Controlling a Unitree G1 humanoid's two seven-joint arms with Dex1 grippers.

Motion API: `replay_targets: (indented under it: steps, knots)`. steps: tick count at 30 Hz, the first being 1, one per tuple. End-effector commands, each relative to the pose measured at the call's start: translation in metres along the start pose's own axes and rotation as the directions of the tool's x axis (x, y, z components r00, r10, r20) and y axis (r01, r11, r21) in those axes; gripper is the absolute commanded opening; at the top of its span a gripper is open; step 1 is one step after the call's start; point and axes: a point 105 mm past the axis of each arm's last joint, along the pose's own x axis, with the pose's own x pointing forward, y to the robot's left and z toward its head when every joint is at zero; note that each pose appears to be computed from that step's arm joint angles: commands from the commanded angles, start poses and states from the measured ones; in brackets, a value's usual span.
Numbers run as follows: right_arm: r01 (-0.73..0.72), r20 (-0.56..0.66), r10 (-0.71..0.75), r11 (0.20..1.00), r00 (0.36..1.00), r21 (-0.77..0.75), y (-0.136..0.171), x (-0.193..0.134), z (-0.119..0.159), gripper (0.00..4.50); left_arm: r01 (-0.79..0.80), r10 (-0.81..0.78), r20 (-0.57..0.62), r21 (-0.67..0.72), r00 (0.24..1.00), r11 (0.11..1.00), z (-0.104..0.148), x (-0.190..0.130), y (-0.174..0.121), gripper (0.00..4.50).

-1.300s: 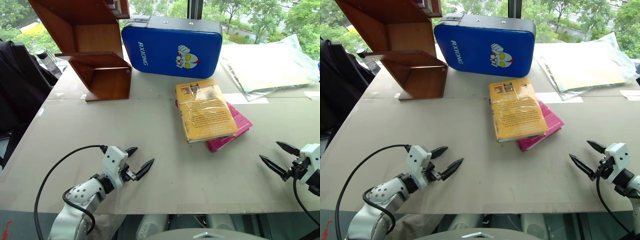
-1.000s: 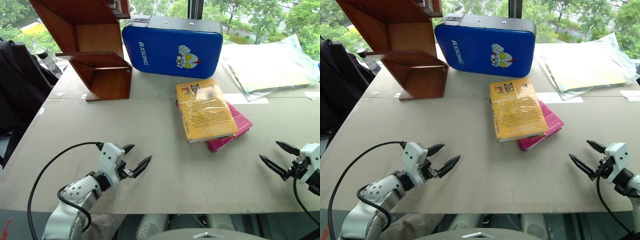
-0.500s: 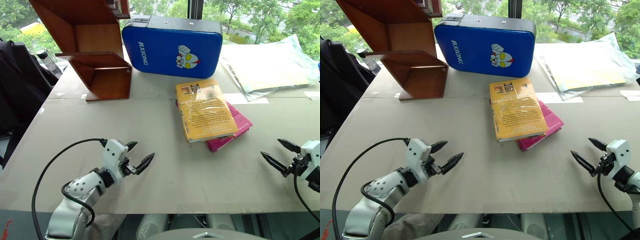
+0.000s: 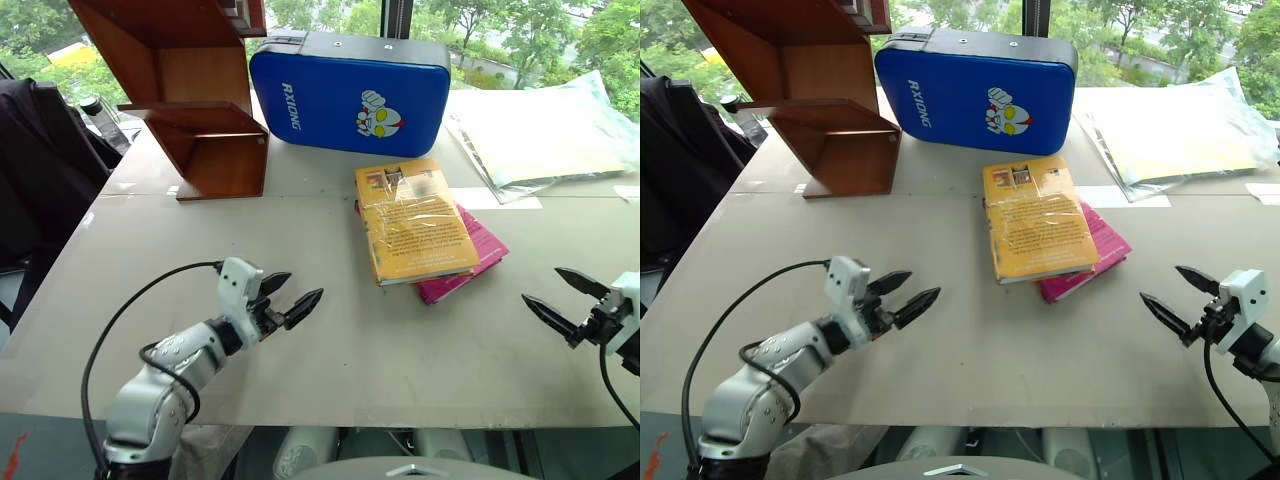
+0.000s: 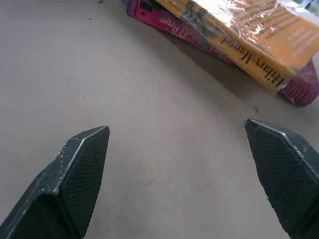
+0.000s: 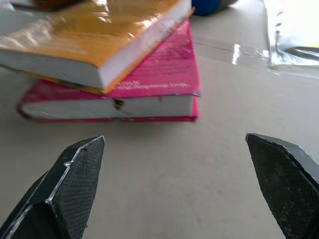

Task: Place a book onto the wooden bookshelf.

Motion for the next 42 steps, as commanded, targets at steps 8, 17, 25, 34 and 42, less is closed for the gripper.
replay_targets:
  steps: [8, 17, 25, 34, 42]
  knots:
    - [-0.153, 0.098, 0.161, 0.985, 0.982, -0.078, 0.052, -0.011, 0.060, 4.50, 0.117, -0.149, -0.043, -0.433, 0.988, 0.894, 0.027, 0.048, 0.008, 4.45]
    - [-0.070, 0.066, 0.077, 0.992, 0.995, -0.108, 0.074, -0.049, 0.073, 4.50, 0.228, -0.320, -0.087, -0.529, 0.944, 0.817, 0.033, 0.078, -0.009, 4.45]
    - [-0.026, 0.077, 0.035, 0.993, 0.996, -0.118, 0.079, -0.050, 0.072, 4.50, 0.255, -0.399, -0.127, -0.588, 0.908, 0.767, 0.021, 0.106, -0.030, 4.45]
    - [-0.037, 0.071, 0.047, 0.990, 0.996, -0.136, 0.071, -0.049, 0.072, 4.50, 0.268, -0.451, -0.043, -0.753, 0.891, 0.601, 0.021, 0.121, -0.037, 3.60]
    - [-0.055, 0.068, 0.065, 0.989, 0.996, -0.135, 0.068, -0.054, 0.067, 4.50, 0.351, -0.483, 0.041, -0.740, 0.875, 0.573, 0.041, 0.110, -0.040, 0.05]
